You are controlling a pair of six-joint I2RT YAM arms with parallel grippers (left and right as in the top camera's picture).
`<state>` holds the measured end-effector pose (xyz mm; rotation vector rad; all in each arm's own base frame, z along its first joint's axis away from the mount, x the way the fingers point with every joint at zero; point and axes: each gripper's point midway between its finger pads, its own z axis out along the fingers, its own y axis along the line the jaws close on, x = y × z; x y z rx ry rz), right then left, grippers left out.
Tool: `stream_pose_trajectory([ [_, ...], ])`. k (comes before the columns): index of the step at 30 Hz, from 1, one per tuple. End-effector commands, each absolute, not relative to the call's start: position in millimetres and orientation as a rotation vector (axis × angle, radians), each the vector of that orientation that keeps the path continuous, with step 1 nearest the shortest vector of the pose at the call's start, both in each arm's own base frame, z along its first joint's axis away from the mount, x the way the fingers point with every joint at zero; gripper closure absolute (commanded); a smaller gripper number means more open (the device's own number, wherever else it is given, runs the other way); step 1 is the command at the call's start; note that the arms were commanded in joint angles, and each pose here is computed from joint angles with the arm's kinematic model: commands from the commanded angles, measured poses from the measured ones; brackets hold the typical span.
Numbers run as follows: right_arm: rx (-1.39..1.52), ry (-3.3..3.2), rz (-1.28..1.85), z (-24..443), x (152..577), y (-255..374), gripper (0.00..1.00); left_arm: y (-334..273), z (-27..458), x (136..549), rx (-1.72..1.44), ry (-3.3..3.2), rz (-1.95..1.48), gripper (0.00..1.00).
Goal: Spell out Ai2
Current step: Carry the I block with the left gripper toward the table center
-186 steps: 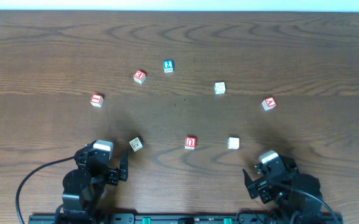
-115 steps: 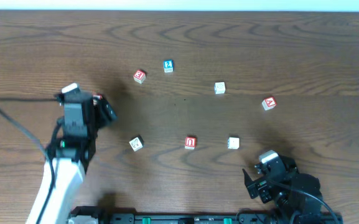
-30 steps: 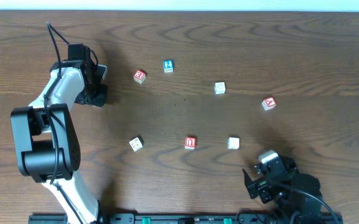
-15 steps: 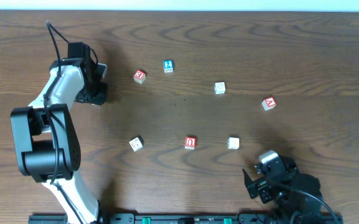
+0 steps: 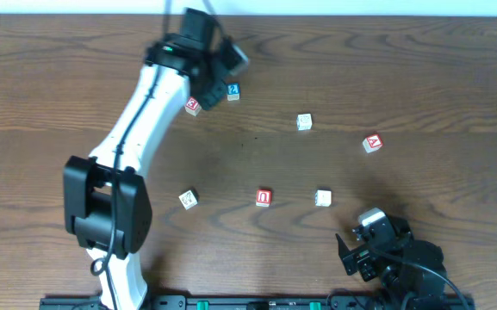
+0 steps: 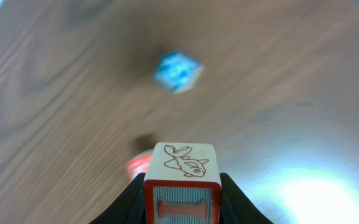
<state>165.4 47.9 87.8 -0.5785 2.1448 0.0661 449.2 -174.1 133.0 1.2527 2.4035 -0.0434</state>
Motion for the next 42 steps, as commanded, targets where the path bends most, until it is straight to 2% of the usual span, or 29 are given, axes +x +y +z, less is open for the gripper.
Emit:
stream_pose_trajectory([
  [1,-0.587,2.152,0.067,83,164,48,0.01,-208,125,427,1.601,2.213,-0.157,0.95],
  [5,-0.587,2.152,0.067,83,164,48,0.01,-217,105,412,1.883,2.068,-0.145,0.95],
  [14,-0.587,2.152,0.067,83,164,48,0.01,-233,43,402,2.152,1.879,-0.303,0.95],
  [20,-0.587,2.152,0.067,83,164,48,0.01,-255,32,419,2.137,1.785,-0.255,0.95],
  [29,-0.587,2.152,0.067,83,164,48,0.01,-271,26,402,2.204,1.761,-0.275,0.94],
  [34,-0.587,2.152,0.067,83,164,48,0.01,-265,21,404,2.245,1.783,-0.164,0.95],
  [42,-0.587,2.152,0.067,83,164,48,0.01,-264,21,404,2.168,1.886,-0.178,0.94],
])
